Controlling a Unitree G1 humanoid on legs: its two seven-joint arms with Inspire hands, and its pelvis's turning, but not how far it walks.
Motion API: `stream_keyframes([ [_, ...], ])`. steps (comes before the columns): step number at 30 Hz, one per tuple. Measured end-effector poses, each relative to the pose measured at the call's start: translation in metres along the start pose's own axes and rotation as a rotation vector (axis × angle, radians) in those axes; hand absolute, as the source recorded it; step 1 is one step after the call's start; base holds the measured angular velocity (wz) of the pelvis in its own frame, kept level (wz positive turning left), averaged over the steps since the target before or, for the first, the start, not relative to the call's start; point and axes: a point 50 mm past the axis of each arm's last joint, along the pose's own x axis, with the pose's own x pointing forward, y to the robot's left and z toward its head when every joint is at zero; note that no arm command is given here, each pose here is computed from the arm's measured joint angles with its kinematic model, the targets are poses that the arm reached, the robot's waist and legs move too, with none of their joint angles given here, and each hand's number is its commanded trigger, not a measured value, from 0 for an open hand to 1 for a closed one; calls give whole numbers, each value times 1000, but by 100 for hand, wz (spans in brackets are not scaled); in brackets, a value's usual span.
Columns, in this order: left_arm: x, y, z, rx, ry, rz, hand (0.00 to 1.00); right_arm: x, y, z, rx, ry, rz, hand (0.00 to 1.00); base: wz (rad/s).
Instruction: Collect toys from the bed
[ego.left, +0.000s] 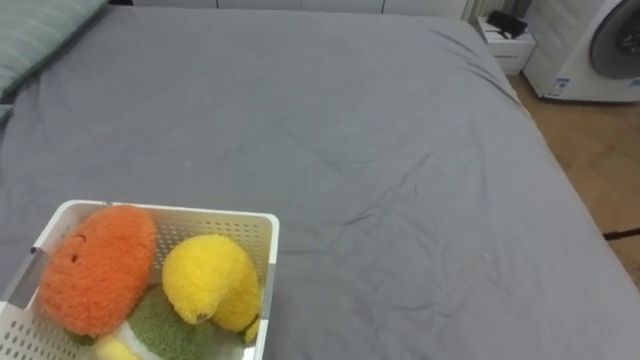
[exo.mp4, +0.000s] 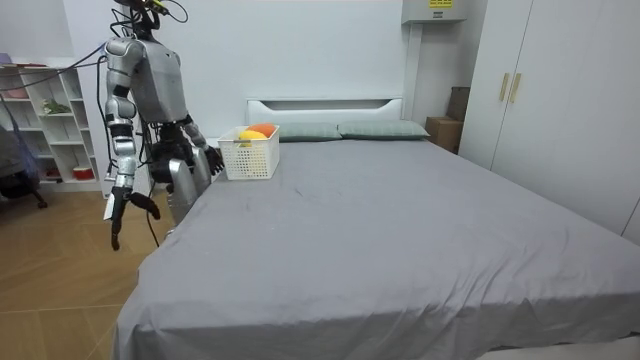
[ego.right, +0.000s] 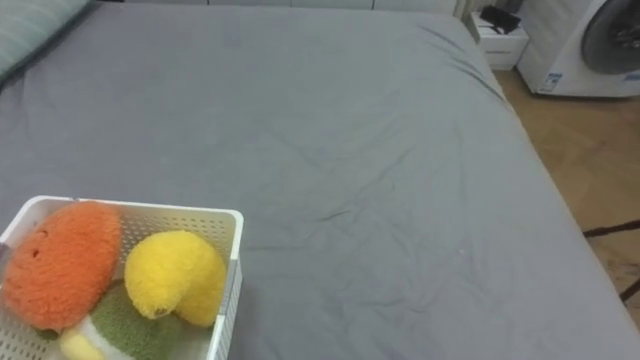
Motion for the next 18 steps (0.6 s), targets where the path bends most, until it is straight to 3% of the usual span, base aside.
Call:
stream_keyframes([
  [7,-1,-2,-10,24,54,-24,0,0,6,-7,-202,25,62,0,0],
  [13,-1,-3,-13,32,72,-26,0,-3,30,-1,-469,8,157,0,1],
  [18,-3,-9,-12,50,65,-41,0,-5,42,2,-491,11,181,0,12],
])
